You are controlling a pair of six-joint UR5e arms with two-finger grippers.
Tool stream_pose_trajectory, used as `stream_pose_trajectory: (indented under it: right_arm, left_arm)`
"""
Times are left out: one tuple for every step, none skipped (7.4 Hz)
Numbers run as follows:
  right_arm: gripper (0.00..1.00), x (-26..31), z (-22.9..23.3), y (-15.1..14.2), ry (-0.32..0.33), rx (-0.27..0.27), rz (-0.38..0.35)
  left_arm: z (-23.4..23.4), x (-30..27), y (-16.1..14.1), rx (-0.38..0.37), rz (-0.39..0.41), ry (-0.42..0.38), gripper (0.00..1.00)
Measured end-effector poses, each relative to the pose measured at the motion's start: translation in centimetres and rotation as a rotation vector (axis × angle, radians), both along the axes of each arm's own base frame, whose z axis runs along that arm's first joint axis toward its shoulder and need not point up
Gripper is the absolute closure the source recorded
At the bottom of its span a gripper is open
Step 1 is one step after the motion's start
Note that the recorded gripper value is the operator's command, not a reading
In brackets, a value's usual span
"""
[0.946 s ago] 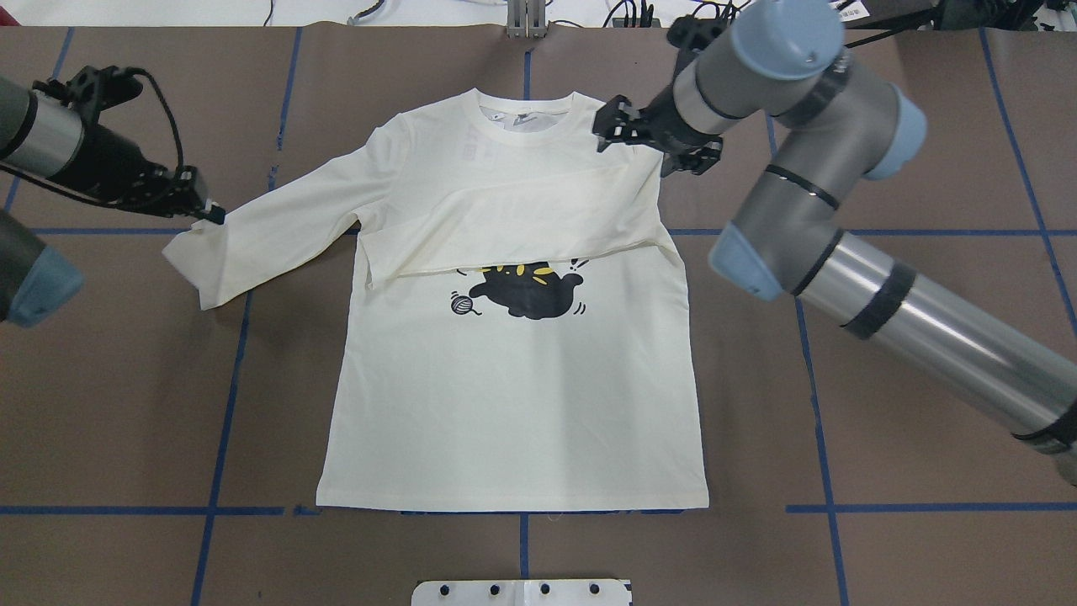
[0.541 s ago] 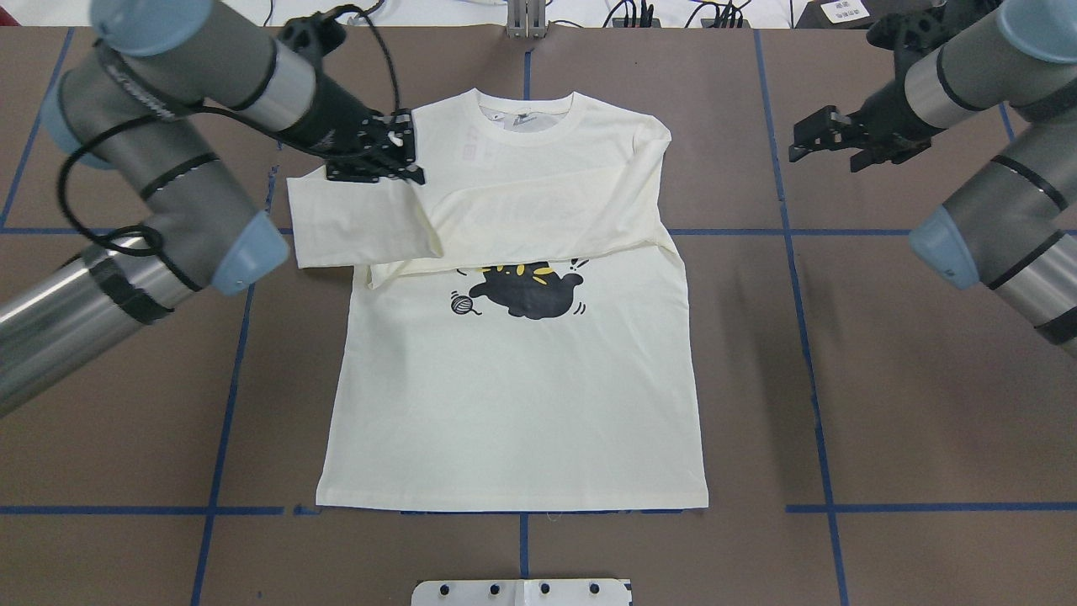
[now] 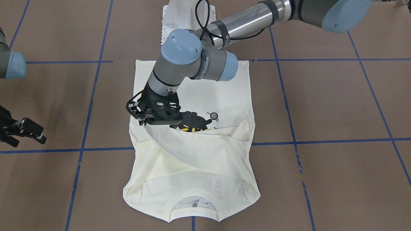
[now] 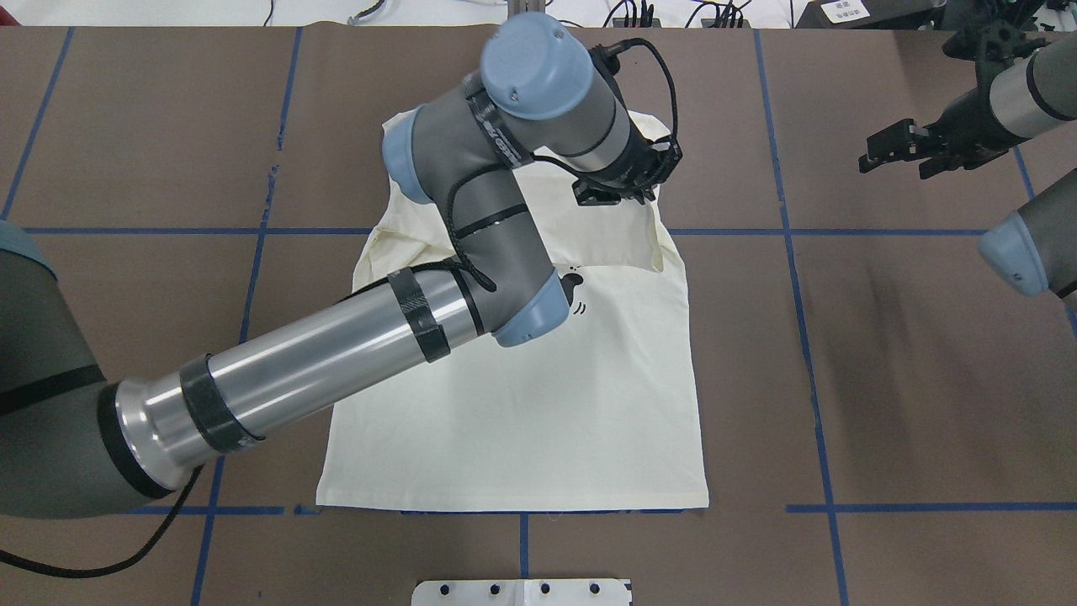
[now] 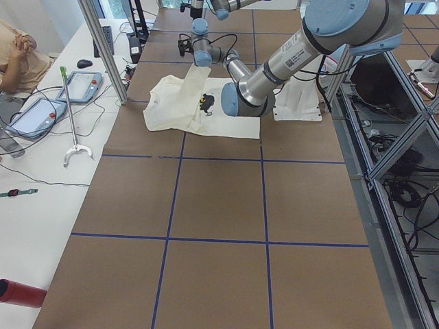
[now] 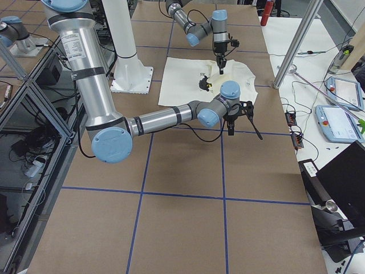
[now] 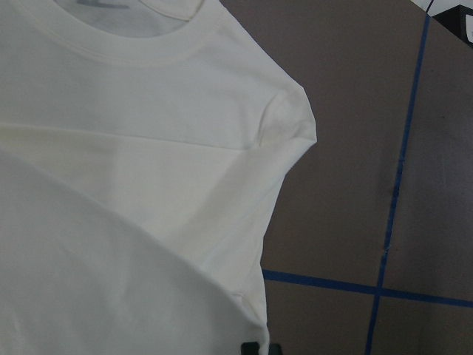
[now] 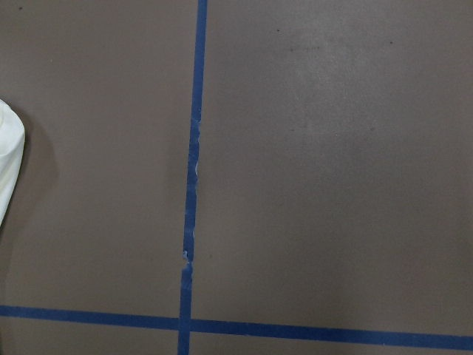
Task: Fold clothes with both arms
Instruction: 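Fold the other sleeve across the chest with the left gripper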
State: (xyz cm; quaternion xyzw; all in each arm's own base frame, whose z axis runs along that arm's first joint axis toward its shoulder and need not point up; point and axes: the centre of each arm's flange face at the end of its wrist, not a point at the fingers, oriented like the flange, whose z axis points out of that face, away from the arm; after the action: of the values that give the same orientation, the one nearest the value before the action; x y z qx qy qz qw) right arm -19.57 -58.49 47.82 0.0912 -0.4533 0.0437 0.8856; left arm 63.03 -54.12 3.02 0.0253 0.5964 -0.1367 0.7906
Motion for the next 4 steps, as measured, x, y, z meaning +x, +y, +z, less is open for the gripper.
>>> stream_pose_trajectory:
  right_arm:
    - [0.00,-0.2,0.0,0.1,-0.004,-0.001,-0.001]
    - [0.00,-1.2,-1.0,0.4,-0.020,-0.011,0.004]
    - [0.00,-3.5,-2.9,1.4,-0.051,-0.038,0.026]
    - [0.00,-7.2,-5.6,3.7,-0.088,-0.074,0.067]
  left_arm:
    - [0.6,1.0,0.7,0.006,-0.006,-0.006,0.34]
    - [2.1,0.0,1.2,0.015,-0.011,0.001,0.35]
    - [4.7,-3.1,2.1,0.030,-0.018,0.019,0.35]
    - [8.6,-7.7,3.3,0.046,-0.025,0.036,0.35]
